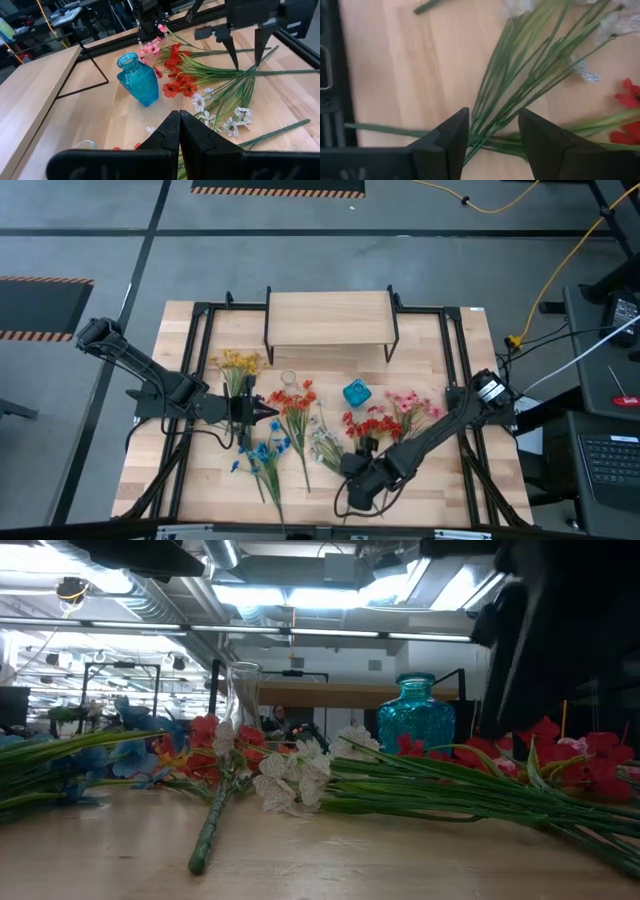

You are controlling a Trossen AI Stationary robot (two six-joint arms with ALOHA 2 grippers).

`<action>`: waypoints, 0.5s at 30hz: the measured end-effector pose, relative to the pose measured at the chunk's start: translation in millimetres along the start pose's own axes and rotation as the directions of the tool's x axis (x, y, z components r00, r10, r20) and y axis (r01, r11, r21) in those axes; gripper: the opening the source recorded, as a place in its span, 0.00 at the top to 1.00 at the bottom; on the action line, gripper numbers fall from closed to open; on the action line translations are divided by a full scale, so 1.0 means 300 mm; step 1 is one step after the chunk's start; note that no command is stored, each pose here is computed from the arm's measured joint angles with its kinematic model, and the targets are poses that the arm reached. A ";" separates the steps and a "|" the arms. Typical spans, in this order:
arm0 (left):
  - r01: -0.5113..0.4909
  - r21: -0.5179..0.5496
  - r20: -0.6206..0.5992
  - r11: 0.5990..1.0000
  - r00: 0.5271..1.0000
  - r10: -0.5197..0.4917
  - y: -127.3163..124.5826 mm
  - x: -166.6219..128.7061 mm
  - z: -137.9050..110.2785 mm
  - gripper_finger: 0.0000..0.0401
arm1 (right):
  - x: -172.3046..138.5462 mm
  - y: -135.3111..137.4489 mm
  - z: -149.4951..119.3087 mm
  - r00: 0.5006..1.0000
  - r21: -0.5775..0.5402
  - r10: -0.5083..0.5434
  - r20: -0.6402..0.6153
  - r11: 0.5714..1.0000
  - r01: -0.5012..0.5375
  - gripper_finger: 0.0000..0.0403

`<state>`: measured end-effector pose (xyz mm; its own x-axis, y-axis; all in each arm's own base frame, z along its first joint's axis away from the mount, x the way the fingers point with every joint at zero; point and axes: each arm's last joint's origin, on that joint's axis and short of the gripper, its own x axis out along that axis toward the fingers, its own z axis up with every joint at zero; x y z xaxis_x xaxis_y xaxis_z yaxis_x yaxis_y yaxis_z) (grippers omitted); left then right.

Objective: Pick and place flowers into a vace then onto a shelf
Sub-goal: Put the white flowers into the blue vase

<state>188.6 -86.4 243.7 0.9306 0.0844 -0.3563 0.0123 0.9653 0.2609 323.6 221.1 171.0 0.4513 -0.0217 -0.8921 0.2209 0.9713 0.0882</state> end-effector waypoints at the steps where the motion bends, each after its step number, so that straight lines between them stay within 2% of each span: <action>1: 0.000 0.000 0.000 1.000 1.000 0.000 0.000 0.000 0.000 0.99 | 0.001 -0.003 0.004 1.000 0.004 0.000 0.002 1.000 0.000 0.57; 15: 0.000 0.000 0.000 1.000 1.000 0.000 0.000 0.000 0.000 0.99 | 0.012 -0.013 0.020 1.000 0.074 0.005 0.007 0.997 -0.006 0.57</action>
<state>188.7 -86.4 243.6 0.9304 0.0845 -0.3565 0.0124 0.9652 0.2611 329.6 215.6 170.3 0.4587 -0.0184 -0.8884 0.2818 0.9512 0.1258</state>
